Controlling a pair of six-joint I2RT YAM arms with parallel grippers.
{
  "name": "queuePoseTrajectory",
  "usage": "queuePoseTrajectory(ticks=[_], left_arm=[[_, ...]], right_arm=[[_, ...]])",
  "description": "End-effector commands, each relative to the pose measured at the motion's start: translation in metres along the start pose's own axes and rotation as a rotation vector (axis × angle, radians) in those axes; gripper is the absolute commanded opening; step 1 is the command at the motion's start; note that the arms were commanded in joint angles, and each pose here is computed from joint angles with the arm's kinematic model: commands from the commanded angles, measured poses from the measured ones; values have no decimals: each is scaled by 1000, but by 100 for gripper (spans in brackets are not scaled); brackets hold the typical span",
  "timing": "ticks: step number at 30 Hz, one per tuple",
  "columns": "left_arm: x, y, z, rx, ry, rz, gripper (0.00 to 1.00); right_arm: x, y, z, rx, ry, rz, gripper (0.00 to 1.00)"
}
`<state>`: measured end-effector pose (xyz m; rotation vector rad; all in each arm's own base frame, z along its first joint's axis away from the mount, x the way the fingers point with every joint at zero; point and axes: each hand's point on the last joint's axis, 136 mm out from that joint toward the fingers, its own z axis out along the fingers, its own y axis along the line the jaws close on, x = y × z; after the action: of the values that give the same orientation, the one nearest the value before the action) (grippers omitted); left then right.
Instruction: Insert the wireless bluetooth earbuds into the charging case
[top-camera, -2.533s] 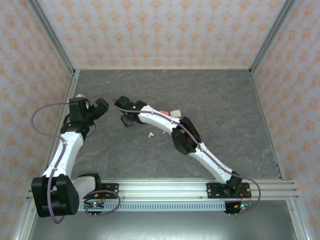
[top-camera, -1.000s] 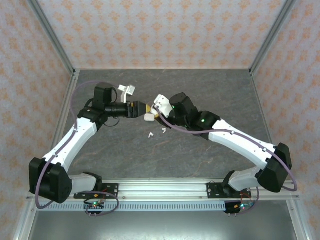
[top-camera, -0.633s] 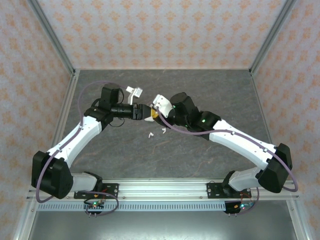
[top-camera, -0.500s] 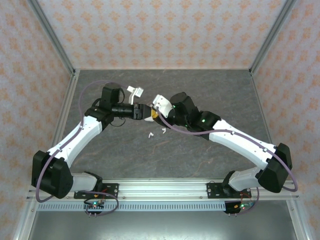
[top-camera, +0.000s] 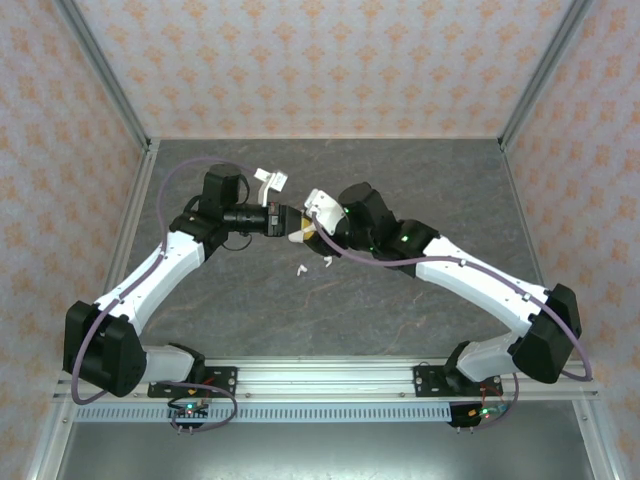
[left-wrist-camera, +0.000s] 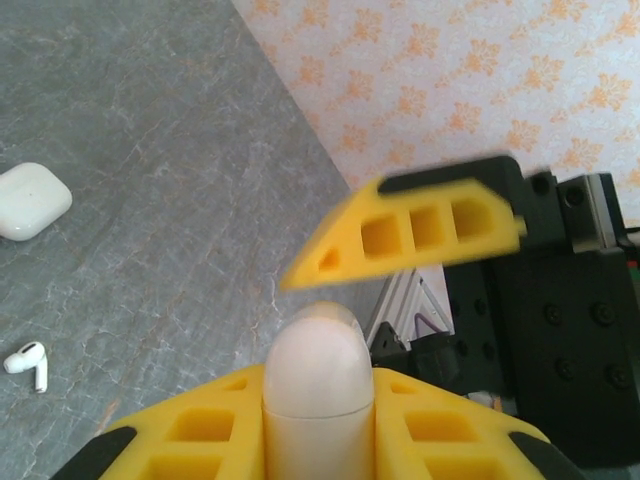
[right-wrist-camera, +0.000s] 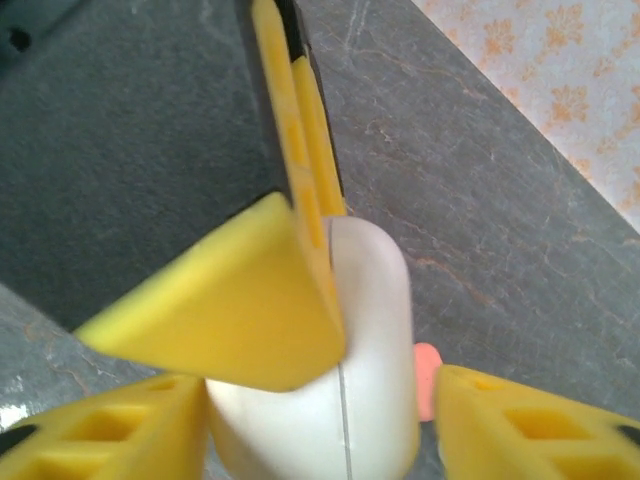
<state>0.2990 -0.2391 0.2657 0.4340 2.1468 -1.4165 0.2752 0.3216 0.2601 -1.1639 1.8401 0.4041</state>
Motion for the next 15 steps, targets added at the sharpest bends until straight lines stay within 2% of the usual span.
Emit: queuePoseTrajectory(ticks=[1, 3, 7, 11, 15], left_arm=[[-12, -9, -8, -49, -50, 93, 24], [-16, -3, -11, -95, -82, 103, 24], [-30, 5, -17, -156, -195, 162, 17], [-43, 1, -28, -180, -355, 255, 8], [-48, -20, -34, -160, -455, 373, 6]], right_arm=[[-15, -9, -17, -26, -38, 83, 71], [-14, -12, -25, -56, -54, 148, 80], [-12, -20, -44, -125, -117, 295, 99], [-14, -35, -61, -173, -204, 459, 99], [-23, -47, -66, -223, -288, 600, 99]])
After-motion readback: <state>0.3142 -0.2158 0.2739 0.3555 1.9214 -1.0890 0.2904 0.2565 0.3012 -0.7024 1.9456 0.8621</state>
